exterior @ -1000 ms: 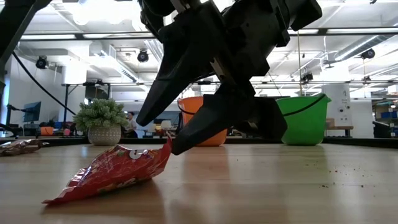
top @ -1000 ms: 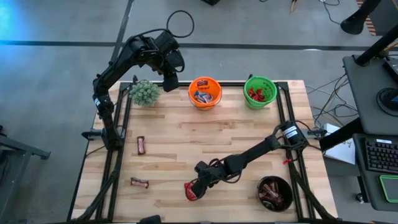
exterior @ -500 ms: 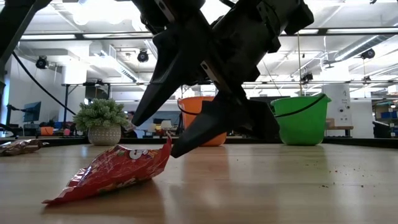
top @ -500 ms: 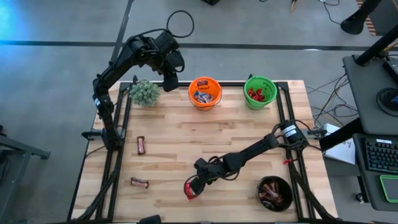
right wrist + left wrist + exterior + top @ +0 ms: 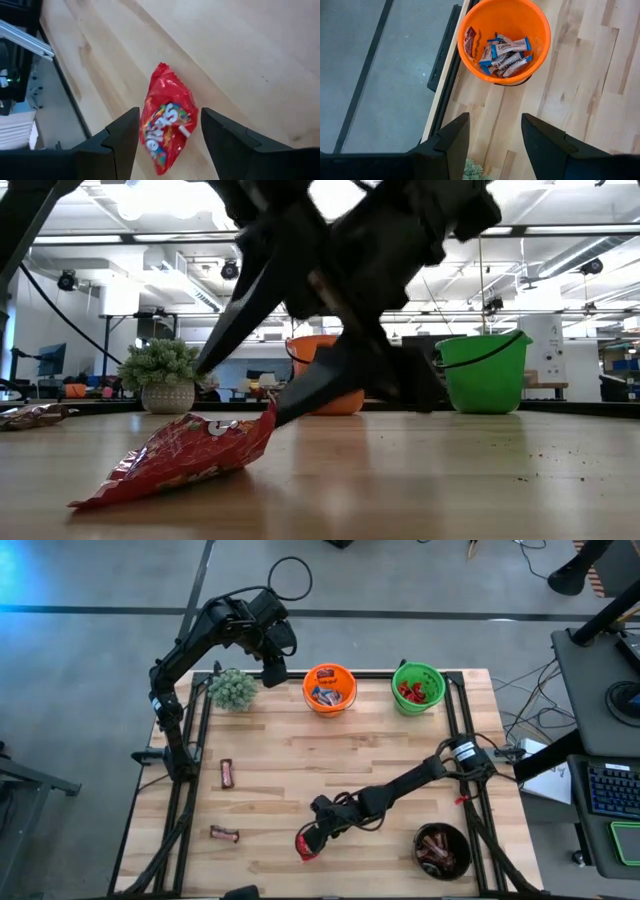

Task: Organize candy in baskets
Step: Put the red candy into the green bucket

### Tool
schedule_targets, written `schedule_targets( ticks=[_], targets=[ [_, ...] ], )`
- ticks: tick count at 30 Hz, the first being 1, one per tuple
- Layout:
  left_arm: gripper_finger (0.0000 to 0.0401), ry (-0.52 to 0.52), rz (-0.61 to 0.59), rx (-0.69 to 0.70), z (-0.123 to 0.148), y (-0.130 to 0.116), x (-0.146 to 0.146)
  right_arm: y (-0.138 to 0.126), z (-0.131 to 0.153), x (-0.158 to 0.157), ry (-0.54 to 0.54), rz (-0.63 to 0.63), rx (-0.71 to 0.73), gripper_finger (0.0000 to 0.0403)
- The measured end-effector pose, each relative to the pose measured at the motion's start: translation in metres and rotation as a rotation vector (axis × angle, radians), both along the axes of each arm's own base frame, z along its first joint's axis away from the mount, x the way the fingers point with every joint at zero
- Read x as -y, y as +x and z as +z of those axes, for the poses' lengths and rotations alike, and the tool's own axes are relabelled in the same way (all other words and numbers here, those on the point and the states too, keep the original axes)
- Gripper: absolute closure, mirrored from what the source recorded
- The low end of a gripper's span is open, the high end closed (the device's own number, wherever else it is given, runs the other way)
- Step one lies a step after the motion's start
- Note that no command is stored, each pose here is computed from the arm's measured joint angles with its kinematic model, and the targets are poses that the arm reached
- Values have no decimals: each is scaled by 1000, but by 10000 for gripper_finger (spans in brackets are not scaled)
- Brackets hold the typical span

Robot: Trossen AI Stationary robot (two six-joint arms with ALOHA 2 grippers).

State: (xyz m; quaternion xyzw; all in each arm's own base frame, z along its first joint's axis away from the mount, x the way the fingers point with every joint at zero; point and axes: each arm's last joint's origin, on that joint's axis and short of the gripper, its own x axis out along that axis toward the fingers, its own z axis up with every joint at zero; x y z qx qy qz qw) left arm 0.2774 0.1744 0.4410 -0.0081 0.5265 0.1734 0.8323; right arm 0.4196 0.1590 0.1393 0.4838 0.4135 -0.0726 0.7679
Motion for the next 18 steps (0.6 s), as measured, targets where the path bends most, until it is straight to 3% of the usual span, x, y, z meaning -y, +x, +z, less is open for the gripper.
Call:
schedule_targets(
  ticks=[15, 18],
  targets=[
    [239, 0, 0, 0, 0, 0, 0, 15, -24, -7, 56, 23, -15, 203],
    [239, 0, 0, -1, 0, 0, 0, 14, -26, -6, 74, -5, -48, 225]
  ],
)
